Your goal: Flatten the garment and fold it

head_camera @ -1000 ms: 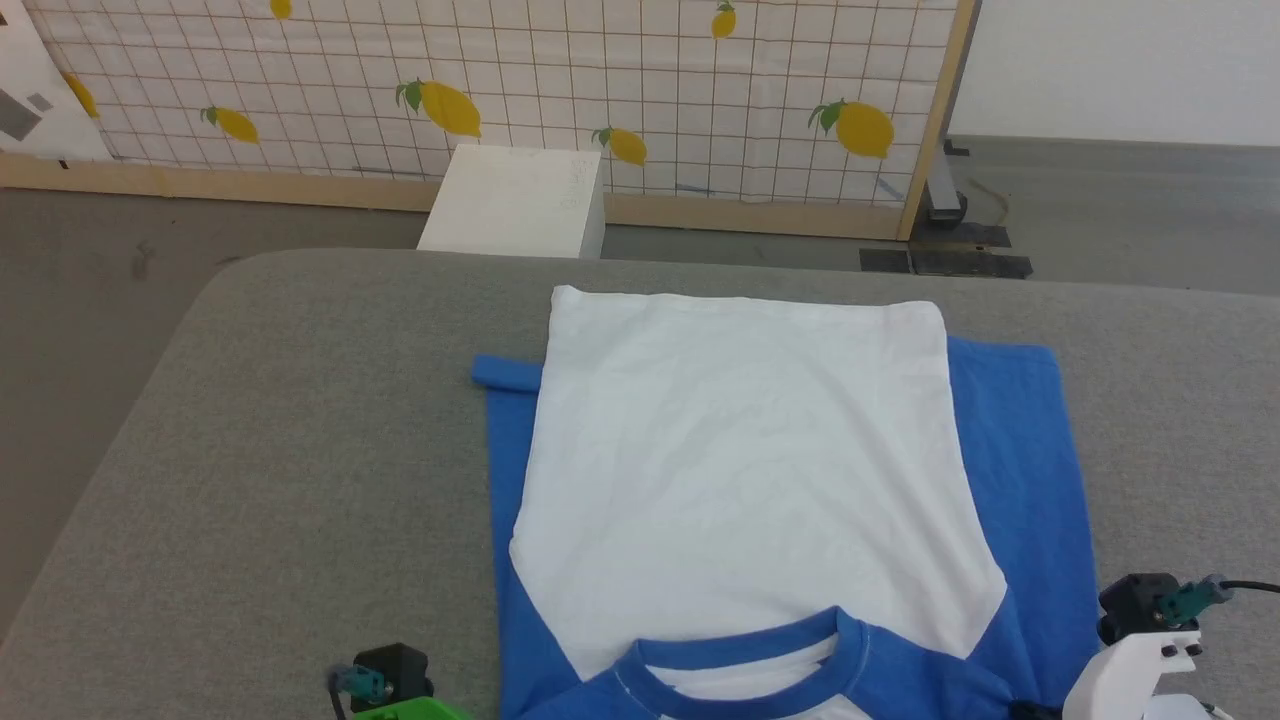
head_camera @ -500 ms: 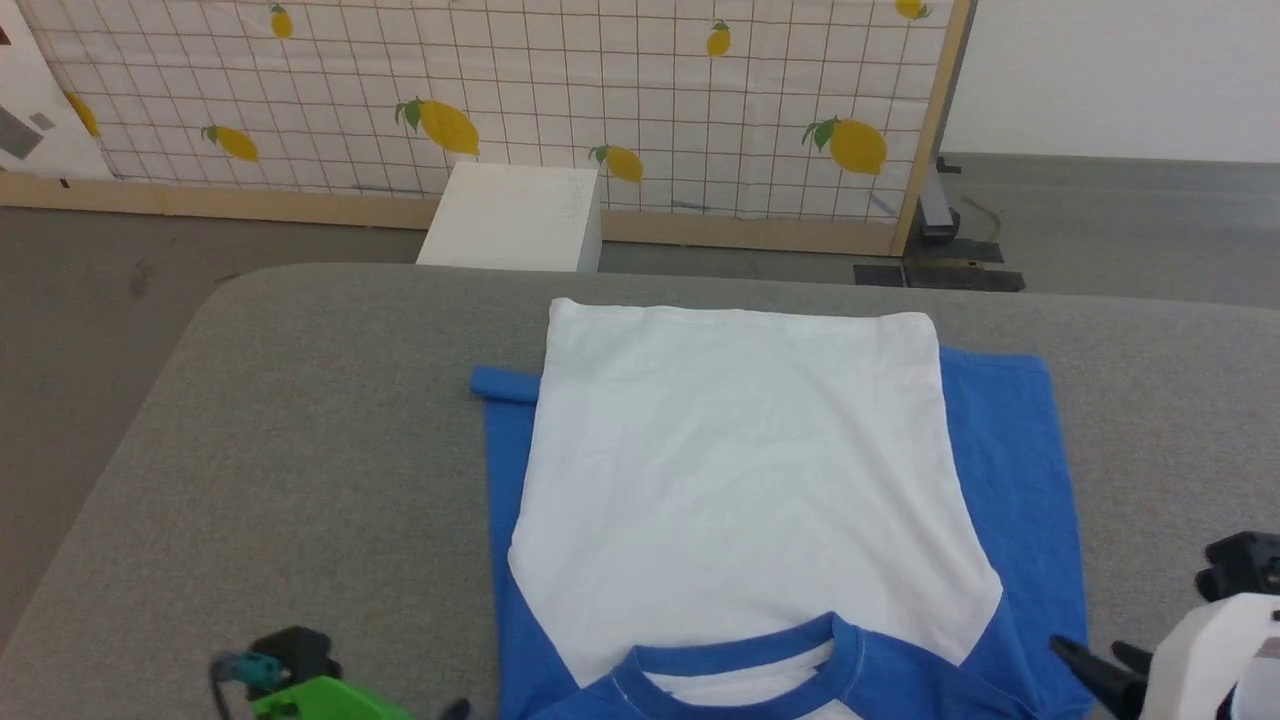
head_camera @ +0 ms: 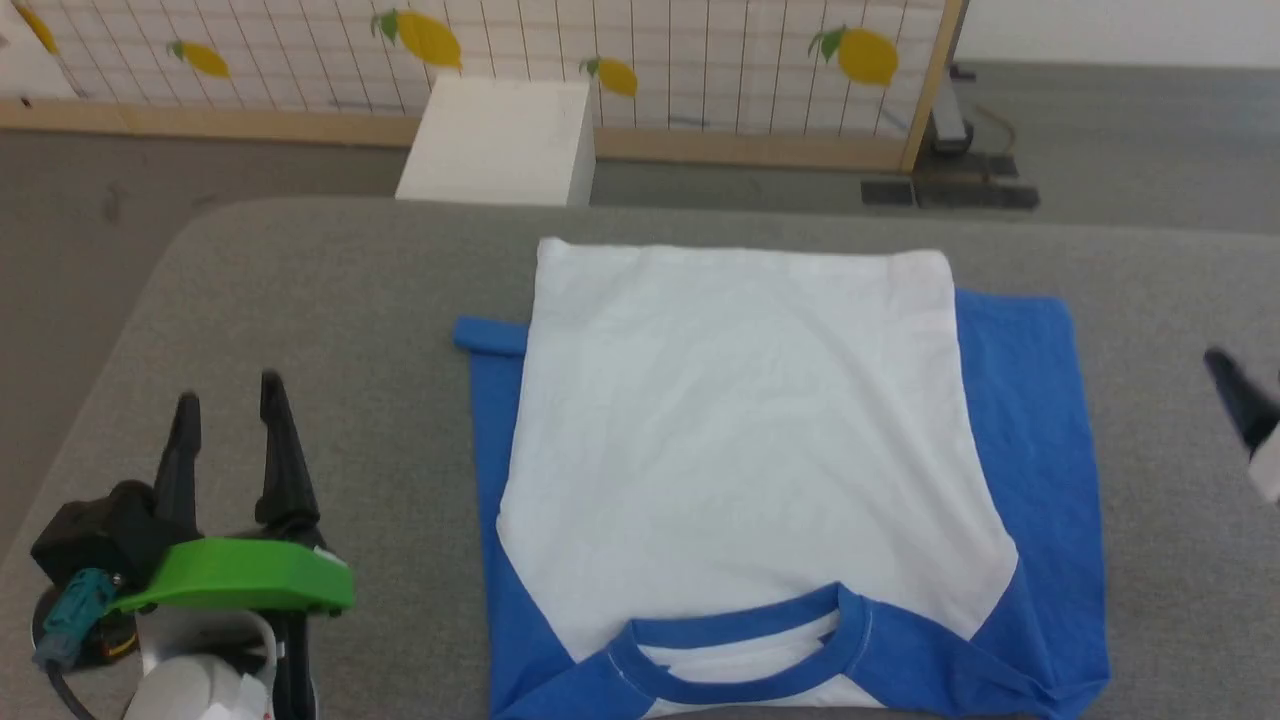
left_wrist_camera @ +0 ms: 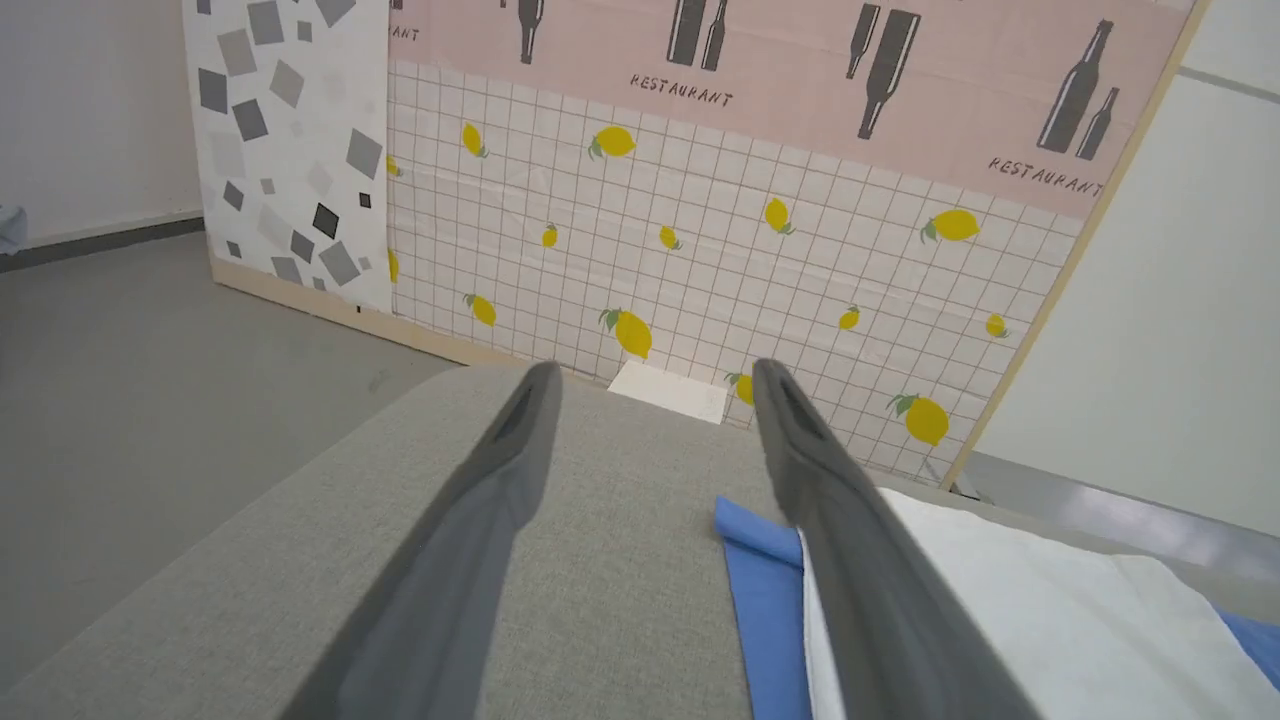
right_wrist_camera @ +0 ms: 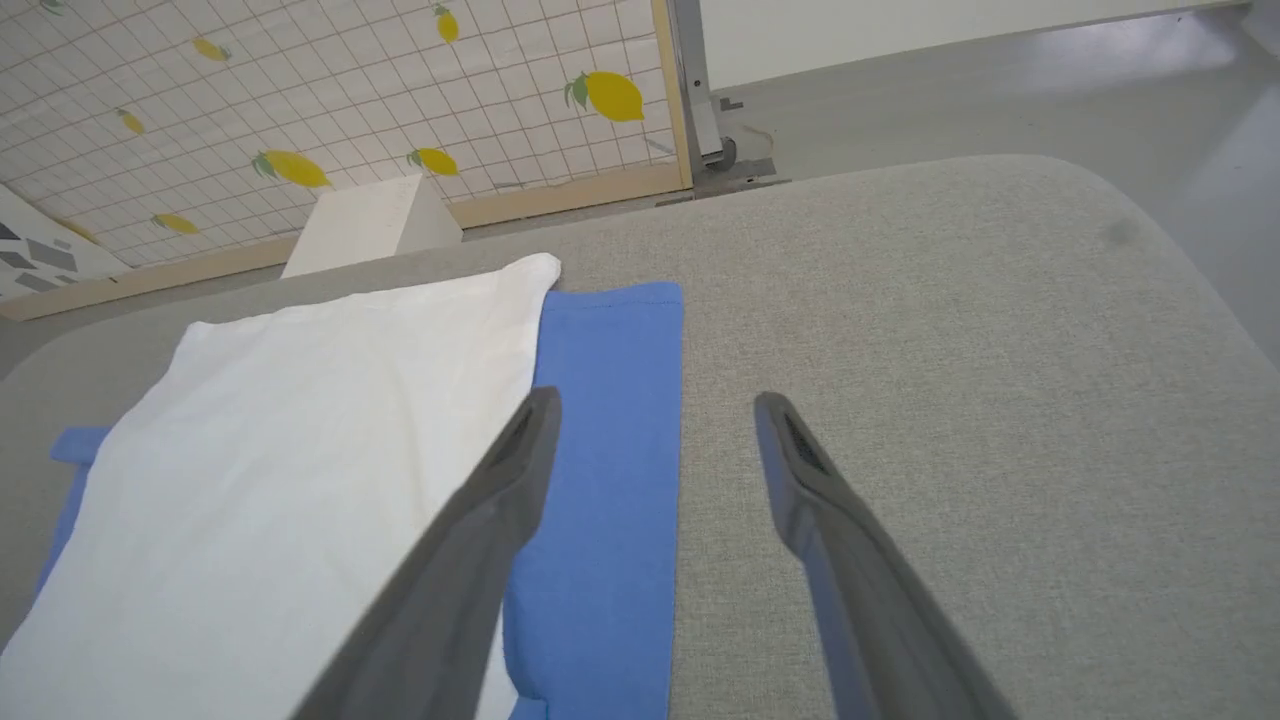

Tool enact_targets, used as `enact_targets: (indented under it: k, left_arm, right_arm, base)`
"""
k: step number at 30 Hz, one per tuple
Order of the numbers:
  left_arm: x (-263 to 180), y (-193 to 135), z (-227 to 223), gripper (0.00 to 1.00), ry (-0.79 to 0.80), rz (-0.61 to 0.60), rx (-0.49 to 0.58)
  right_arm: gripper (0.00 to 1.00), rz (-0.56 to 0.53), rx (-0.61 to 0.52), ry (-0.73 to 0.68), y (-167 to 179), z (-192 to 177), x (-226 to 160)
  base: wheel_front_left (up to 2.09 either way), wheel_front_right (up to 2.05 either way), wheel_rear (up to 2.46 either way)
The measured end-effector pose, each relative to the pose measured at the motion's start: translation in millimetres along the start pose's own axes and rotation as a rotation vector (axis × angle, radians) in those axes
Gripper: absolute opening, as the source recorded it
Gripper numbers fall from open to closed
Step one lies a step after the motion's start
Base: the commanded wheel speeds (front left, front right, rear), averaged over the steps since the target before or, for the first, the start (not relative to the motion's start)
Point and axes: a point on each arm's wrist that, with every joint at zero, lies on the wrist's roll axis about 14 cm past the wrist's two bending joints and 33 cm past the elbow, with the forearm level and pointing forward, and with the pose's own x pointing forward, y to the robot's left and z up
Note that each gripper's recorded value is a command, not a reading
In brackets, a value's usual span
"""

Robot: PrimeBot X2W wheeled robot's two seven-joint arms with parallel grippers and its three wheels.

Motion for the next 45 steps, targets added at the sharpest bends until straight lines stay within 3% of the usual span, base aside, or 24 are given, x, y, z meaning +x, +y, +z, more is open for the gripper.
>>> enact_targets:
  k: [5, 12, 23, 25, 31, 32, 33, 34, 40, 45]
  left_arm:
    - [24, -10, -5, 1.00, -0.078, -0.005, 0.013]
    - [53, -20, -18, 1.00, -0.113, -0.023, 0.085]
    - [68, -13, -78, 1.00, -0.002, -0.001, 0.132]
    - [67, -5, -93, 1.00, 0.035, 0.016, 0.152]
    - [65, 8, -103, 1.00, 0.064, 0.045, 0.171]
    - [64, 9, -102, 1.00, 0.065, 0.048, 0.172]
    - [64, 9, -102, 1.00, 0.065, 0.047, 0.172]
    - [64, 9, -102, 1.00, 0.065, 0.046, 0.171]
    - [62, 7, -98, 1.00, 0.060, 0.039, 0.162]
    - [60, 4, -82, 1.00, 0.028, 0.032, 0.149]
  right_arm:
    - [1.00, -0.040, -0.065, 0.031, -6, 24, 44]
    - [1.00, -0.102, -0.115, 0.163, -19, 21, 107]
    - [1.00, -0.116, -0.227, 0.448, -16, -50, 185]
    - [1.00, -0.092, -0.273, 0.522, -8, -79, 202]
    - [1.00, -0.062, -0.298, 0.567, -1, -92, 214]
    - [0.81, -0.059, -0.290, 0.575, -1, -92, 214]
    - [0.34, -0.056, -0.285, 0.575, 0, -91, 214]
    - [0.00, -0.056, -0.281, 0.575, 0, -90, 213]
    - [0.00, -0.051, -0.196, 0.517, 0, -78, 206]
    - [0.00, -0.126, -0.107, 0.439, -33, -56, 183]
  base:
    - [0.00, 0.00, 0.00]
    - [0.00, 0.00, 0.00]
    - [0.00, 0.00, 0.00]
    - [0.00, 0.00, 0.00]
    - [0.00, 0.00, 0.00]
    - [0.00, 0.00, 0.00]
    - [0.00, 0.00, 0.00]
    - [0.00, 0.00, 0.00]
    - [0.00, 0.00, 0.00]
    - [0.00, 0.00, 0.00]
